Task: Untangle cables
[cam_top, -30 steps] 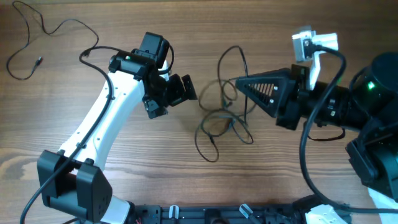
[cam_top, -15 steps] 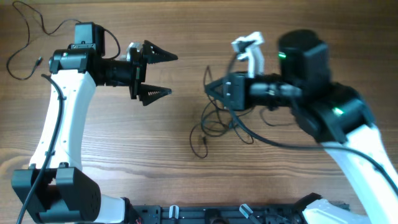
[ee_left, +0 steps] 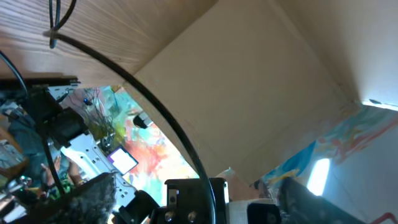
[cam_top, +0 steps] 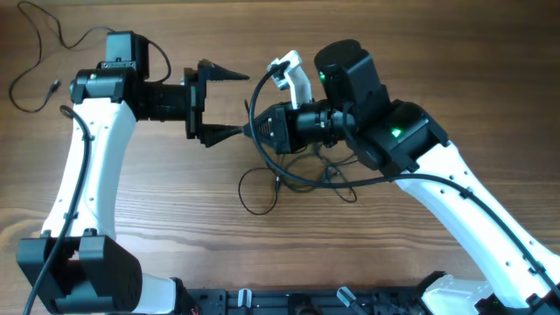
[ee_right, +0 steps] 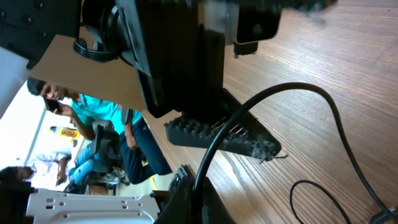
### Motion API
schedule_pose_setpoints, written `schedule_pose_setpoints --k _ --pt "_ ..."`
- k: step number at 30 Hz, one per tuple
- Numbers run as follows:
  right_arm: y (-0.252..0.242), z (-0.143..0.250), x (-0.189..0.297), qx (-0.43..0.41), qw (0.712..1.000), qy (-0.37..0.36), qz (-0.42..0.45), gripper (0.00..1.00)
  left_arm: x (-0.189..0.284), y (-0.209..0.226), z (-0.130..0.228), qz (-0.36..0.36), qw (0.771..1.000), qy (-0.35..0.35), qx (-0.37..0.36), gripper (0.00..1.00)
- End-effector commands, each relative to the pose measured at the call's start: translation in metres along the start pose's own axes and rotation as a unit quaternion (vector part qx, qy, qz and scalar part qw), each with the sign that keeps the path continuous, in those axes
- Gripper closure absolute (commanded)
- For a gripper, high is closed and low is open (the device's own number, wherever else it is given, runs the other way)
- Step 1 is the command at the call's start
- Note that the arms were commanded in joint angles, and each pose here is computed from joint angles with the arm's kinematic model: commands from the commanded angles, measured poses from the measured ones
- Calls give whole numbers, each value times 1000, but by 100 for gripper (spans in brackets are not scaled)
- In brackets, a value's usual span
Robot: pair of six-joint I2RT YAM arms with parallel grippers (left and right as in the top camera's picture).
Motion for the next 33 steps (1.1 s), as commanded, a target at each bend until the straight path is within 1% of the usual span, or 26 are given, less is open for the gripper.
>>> schedule_pose_setpoints --k 1,3,4,6,8,10,11,13,15,16,17,18,20,21,22,23,24,25,26,27,28,31,33 --pt "-2 1 -6 9 1000 2 7 96 1 -8 11 7 1000 8 -11 24" --pt "1 4 -8 12 1000 7 4 96 -1 -8 13 7 1000 14 -11 30" --pt "2 5 -10 13 1000 8 6 96 -3 -8 16 6 1000 20 -12 30" --pt "-5 6 -12 9 999 2 34 96 -9 -8 21 4 999 36 -15 33" --pt "-12 7 -11 3 998 0 57 96 -12 -7 23 1 999 40 -16 39" --pt "-12 7 -11 2 998 1 58 96 -12 -7 23 1 999 40 -16 41" --pt "-12 7 -11 2 998 1 58 96 -12 -7 23 1 999 40 -16 45" --pt "-13 8 -11 1 998 2 59 96 -12 -7 23 1 999 40 -16 48" --pt "-12 8 -11 0 998 4 57 95 -12 -7 22 -2 999 34 -16 54" --pt "-11 9 -11 -1 999 6 54 96 -12 -6 21 -4 999 30 -17 59" --pt "-12 9 -11 -1 999 7 53 96 -12 -6 21 -4 999 30 -16 69" --pt "-12 9 -11 -1 999 8 53 96 -12 -6 21 -4 999 30 -16 74" --pt "-12 10 -12 -1 999 8 53 96 -12 -6 21 -4 999 30 -16 75" --pt "-12 10 -12 -1 999 8 53 96 -12 -6 21 -4 999 30 -16 82" --pt "-12 10 -12 -1 999 9 53 95 -12 -6 21 -4 999 30 -16 96" --pt "-12 11 -11 -3 998 11 55 87 -12 -6 20 -4 999 29 -17 96" --pt "-13 12 -11 -5 998 12 57 74 -12 -5 18 -9 1000 21 -17 96" --pt "-14 13 -11 -6 998 15 58 42 -12 -2 13 -20 1000 0 -17 96" --pt "-14 14 -11 -9 998 17 60 27 -12 2 6 -35 999 -26 -18 96" --pt "-15 15 -11 -10 998 19 61 22 -11 4 0 -46 998 -47 -19 96" --pt "-16 16 -11 -13 998 22 63 15 -10 4 -9 -54 995 -75 -35 96" --pt "-18 20 -10 -20 997 31 69 12 -7 -14 -18 -29 990 -94 -98 96" --pt "-21 24 -10 -26 996 38 78 12 3 -28 -14 -3 989 -88 -118 96"
Point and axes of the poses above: each gripper's point midway between its finger pads, its own x axis back along the fingers, its own y axis along the line the jaws close on, z = x × y, the point moved 4 cm from there along x, back along the fingers, and after that the axes turned 4 degrees about -x, right-handed, at the moved point
